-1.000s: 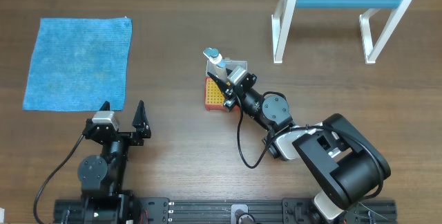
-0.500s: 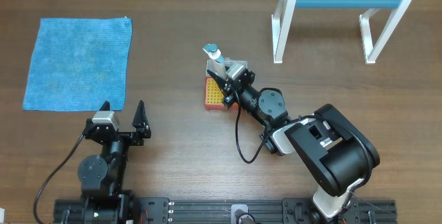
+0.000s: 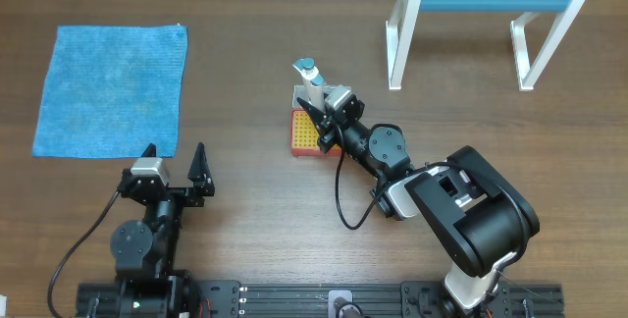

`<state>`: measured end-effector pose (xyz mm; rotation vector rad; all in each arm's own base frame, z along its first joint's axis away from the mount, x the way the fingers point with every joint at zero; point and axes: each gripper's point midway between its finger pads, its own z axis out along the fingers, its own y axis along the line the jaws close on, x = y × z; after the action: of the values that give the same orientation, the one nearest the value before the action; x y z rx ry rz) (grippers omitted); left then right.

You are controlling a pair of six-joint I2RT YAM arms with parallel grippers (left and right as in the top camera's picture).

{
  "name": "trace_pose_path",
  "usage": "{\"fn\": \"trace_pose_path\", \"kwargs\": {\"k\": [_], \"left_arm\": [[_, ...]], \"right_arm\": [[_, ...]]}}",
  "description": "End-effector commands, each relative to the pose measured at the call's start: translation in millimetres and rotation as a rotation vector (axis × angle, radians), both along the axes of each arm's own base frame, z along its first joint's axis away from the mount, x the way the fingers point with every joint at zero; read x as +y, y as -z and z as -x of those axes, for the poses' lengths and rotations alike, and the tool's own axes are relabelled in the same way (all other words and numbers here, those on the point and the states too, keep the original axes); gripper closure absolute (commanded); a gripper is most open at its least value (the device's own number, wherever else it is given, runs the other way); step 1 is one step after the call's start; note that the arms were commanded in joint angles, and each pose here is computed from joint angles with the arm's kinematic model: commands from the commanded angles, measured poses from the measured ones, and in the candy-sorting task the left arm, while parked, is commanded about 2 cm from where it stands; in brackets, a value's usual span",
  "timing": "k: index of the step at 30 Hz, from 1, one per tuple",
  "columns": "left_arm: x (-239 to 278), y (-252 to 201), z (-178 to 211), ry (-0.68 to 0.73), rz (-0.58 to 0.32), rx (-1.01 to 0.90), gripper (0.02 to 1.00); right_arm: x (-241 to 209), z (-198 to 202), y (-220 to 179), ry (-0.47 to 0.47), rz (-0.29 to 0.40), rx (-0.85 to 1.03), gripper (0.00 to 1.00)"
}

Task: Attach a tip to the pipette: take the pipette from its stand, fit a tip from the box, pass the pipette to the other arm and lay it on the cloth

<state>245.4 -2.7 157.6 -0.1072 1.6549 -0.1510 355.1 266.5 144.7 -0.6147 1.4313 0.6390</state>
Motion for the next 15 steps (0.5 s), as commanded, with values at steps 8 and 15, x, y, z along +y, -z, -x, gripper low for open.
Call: {"fn": "trace_pose_path", "kwargs": {"k": [8,15], "left_arm": [[4.0,1.9,-0.1,-0.021,-0.008,0.0,0.139],[4.0,1.9,-0.1,-0.021,-0.007,0.0,0.139]], "right_arm": [[4.8,-1.6,-1.7,-0.015,-0.021,0.007,0.923],[6.8,-0.1,0.1,-0.021,-0.017,0.014,0.923]]}}
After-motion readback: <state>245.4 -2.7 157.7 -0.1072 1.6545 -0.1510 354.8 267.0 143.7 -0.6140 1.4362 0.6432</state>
